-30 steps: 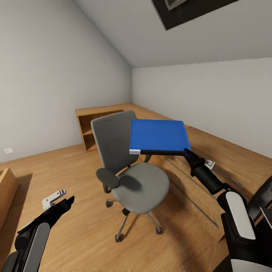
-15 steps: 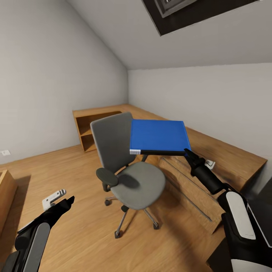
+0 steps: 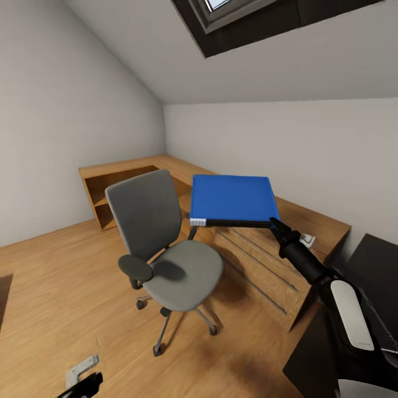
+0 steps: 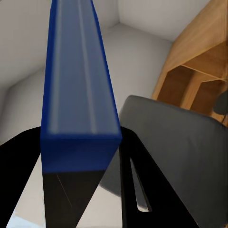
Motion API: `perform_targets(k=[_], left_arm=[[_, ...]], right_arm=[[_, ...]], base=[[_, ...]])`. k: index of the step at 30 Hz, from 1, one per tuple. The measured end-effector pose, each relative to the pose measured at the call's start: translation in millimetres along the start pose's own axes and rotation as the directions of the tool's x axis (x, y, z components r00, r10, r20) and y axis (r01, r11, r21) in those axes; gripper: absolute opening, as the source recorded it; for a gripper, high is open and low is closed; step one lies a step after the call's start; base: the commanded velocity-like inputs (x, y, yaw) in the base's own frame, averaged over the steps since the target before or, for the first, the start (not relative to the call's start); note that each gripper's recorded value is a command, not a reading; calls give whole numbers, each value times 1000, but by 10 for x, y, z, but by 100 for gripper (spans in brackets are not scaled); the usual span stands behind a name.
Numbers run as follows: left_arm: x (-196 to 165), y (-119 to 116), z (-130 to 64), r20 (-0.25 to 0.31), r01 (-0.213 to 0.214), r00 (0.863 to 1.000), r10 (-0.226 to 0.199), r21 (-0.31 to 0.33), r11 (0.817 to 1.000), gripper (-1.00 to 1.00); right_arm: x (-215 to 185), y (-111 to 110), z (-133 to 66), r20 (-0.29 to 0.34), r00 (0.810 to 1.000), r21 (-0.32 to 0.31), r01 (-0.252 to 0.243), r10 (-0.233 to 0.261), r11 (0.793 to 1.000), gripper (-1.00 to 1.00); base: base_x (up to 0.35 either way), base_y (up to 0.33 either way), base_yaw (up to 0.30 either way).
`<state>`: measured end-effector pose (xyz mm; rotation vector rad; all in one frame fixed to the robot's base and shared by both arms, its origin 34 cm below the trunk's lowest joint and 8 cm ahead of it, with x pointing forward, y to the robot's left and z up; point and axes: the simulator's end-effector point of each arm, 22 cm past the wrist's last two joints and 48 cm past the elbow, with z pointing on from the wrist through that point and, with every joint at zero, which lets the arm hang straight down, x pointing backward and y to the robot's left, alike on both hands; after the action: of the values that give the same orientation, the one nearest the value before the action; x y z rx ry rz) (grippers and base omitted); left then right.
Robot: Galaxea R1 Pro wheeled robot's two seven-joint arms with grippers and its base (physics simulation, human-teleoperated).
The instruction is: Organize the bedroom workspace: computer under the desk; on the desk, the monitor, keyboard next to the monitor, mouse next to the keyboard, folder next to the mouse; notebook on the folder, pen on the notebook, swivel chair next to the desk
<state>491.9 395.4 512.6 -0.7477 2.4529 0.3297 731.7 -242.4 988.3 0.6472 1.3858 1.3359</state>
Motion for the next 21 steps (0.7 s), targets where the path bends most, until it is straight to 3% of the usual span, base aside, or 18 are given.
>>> perform_targets(k=[1,3,4,5,21], left_arm=[[265,95,32,-29,-19,999,18,-23,1000,100],[368,172,31,15,-56,998,57,-42,998,100],[317,198,-3,142,-102,984,108,-50,993,100],[328,201,-25,159,-111,980,118,-50,993,100],[312,128,-280,164,-137,976,140,-30,990,100]], right_arm=[[-4,13,7,0,1000,1,0,0,1000,-100],[-15,46,17,0,1000,0,-1,1,1000,-100],[-22,61,23,2,1000,0,-2,2,1000,-100],[-29,78,27,2,1000,0,-2,2,1000,-100],[-148,222,96,17,1000,49,-1,0,999,-100]], base=[[0,0,-256],[0,0,-256],[0,0,-256],[0,0,-257],[0,0,-261]])
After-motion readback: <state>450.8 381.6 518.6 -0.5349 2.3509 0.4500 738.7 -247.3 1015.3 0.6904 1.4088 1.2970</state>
